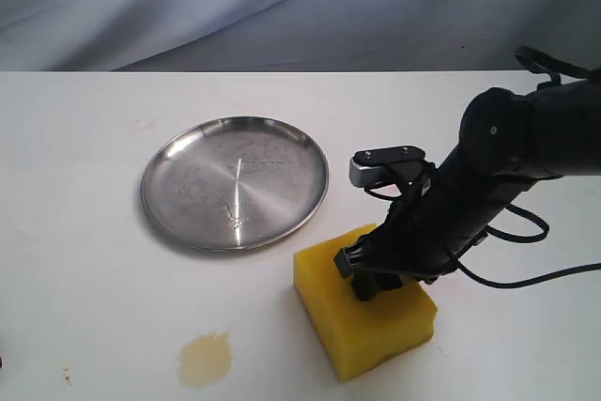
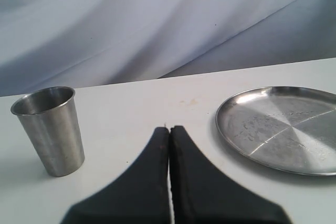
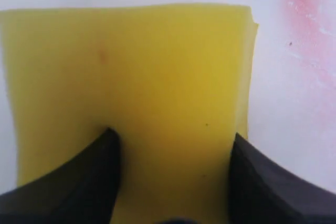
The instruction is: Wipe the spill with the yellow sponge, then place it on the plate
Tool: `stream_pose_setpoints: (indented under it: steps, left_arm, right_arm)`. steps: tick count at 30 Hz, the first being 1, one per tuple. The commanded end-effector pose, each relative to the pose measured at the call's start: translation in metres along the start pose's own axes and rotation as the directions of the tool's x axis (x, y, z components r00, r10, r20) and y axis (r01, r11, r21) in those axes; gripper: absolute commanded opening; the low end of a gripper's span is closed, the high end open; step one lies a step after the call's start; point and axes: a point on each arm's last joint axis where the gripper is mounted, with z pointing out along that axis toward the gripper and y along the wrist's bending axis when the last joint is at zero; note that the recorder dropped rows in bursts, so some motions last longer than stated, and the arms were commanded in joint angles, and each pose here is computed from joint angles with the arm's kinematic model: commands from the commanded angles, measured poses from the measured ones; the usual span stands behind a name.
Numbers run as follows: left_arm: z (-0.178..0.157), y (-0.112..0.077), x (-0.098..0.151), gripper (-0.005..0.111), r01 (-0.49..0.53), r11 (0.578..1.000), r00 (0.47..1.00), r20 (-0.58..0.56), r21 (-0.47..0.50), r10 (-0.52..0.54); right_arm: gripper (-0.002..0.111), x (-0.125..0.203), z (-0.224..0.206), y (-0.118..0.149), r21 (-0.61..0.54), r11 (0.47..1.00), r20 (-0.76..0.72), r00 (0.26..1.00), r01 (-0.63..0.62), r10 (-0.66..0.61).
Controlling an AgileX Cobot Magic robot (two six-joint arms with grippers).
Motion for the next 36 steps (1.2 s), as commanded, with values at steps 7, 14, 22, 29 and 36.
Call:
stream_pose_setpoints:
  steps: [7,14,22,29,36]
  left_arm:
    - [0.000,0.000,0.001,0.000,0.003,1.000,1.000,0.006,0.005,-0.003]
    - [0.000,0.000,0.001,0.000,0.003,1.000,1.000,0.006,0.005,-0.003]
    - [0.000,0.000,0.001,0.000,0.003,1.000,1.000,0.006,0.005,-0.003]
    - [0.000,0.000,0.001,0.000,0.003,1.000,1.000,0.006,0.005,-0.003]
    - [0.000,0.000,0.001,0.000,0.003,1.000,1.000,0.006,0.005,-0.003]
  right_arm:
    - [0.000,-0.006,-0.004,-0.001,0.032,0.999,0.061,0.998,0.021,-0.023]
    - [0.000,0.007,-0.061,0.019,-0.019,0.997,0.118,0.990,0.075,-0.072]
    - [0.000,0.022,-0.063,0.079,-0.110,0.970,0.138,0.970,0.218,-0.202]
    - [0.000,0.010,-0.030,0.124,-0.159,0.945,0.126,0.955,0.287,-0.268]
    - [0.000,-0.022,0.006,0.172,-0.207,0.910,0.066,0.933,0.359,-0.353]
